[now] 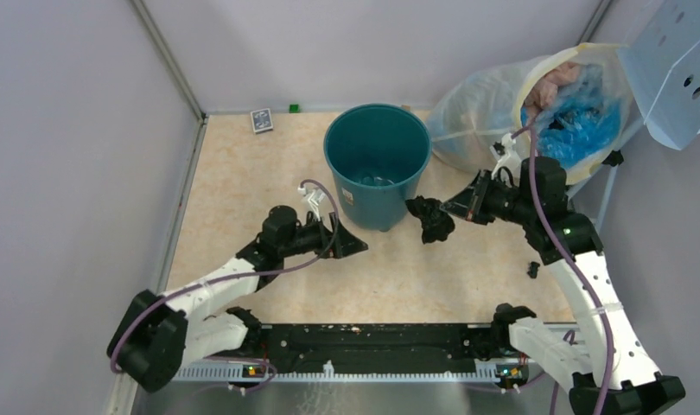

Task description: Put the trash bags into the trash bin

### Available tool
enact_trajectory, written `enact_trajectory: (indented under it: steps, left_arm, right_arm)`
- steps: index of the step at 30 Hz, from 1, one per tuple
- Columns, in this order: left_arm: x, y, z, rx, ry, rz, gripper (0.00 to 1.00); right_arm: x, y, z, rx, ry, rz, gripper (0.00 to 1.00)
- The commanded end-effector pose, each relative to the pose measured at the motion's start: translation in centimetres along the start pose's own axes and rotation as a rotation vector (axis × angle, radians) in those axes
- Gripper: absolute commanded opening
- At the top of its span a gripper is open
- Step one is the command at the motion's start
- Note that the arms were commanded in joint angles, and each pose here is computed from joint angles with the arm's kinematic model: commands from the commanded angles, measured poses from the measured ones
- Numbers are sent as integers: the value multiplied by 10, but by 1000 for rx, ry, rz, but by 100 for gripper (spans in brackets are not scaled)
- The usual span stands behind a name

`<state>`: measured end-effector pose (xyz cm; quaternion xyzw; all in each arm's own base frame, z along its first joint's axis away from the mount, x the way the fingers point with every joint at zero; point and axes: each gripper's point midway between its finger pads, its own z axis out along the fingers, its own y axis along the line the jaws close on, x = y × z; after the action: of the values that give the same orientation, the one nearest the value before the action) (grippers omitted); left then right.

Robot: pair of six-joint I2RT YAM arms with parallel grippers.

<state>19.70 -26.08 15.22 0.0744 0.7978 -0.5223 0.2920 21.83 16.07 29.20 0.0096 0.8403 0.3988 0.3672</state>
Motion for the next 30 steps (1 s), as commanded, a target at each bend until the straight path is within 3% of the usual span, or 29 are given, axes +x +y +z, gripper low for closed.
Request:
enact_trajectory:
  steps: [1,4,10,16,21,28,29,30]
  left_arm:
    - [-37,-2,30,29,-184,33,91]
    - [-58,0,49,32,-249,65,86]
    - [-113,6,100,16,-322,149,85]
    - [-149,3,127,4,-307,185,91]
    - [-128,2,100,-43,-255,203,95]
    - [-53,10,33,-110,-102,198,99]
    - [-48,11,24,-127,-104,196,99]
    - [-44,11,15,-143,-111,196,99]
  right_arm:
    - [11,-4,2,1,-24,-2,0]
    - [20,-9,5,-2,-38,0,0]
    - [35,-25,13,41,-29,-26,0]
    - [52,-35,27,75,-9,-49,0]
    - [67,-24,52,62,5,-101,0]
    - [85,9,99,25,25,-216,1]
    - [89,13,107,16,39,-229,12]
    - [93,14,113,26,57,-234,39]
